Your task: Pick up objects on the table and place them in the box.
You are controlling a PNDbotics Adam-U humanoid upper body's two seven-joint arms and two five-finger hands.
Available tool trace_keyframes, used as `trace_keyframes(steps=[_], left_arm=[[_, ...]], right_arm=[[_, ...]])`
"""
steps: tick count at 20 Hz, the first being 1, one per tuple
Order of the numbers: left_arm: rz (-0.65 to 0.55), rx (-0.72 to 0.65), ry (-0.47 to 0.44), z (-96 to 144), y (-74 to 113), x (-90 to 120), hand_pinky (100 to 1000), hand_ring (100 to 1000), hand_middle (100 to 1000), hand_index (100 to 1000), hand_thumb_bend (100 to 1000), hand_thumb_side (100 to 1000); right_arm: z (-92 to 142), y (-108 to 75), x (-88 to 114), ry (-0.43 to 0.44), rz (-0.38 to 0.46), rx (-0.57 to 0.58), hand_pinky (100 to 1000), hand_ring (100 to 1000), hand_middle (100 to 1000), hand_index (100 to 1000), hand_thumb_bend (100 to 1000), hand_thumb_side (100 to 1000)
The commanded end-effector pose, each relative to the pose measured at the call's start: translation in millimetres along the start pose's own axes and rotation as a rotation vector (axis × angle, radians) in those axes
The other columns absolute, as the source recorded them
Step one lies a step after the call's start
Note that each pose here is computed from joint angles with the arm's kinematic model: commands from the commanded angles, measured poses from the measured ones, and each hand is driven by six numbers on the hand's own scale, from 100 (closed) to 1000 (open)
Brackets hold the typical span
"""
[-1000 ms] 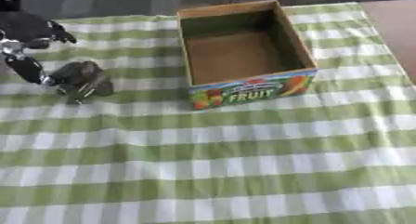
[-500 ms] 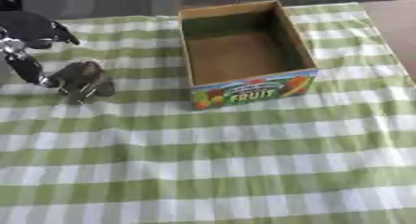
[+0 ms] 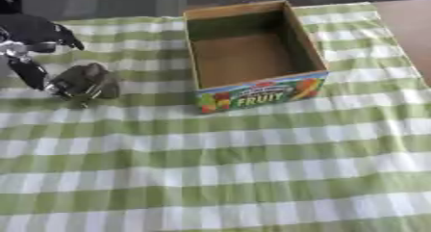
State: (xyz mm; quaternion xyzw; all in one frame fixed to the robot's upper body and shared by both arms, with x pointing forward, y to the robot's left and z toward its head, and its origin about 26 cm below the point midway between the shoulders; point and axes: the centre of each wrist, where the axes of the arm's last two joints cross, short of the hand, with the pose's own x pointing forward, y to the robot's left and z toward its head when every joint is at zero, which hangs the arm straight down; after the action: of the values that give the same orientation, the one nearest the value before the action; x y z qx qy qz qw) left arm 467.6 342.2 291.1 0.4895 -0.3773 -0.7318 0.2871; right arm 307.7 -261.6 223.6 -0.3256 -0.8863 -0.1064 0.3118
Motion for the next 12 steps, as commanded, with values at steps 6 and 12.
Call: trace_keyframes(steps=[6,12], left_arm=[[0.000,0.008,-0.006,1.5,2.6,-3.4,848,802,797,905,509,327],[0.007,0.007,-0.028,-1.0,3.3,-0.3,844,799,797,900,501,330]], right_arm=[[-4.1,-3.4,4.9,-0.020,-0.005,-0.009,803,616,676,784,100,666],[-3.7,-3.4,4.6,-0.015,-0.005,-0.012,803,617,676,784,100,664]])
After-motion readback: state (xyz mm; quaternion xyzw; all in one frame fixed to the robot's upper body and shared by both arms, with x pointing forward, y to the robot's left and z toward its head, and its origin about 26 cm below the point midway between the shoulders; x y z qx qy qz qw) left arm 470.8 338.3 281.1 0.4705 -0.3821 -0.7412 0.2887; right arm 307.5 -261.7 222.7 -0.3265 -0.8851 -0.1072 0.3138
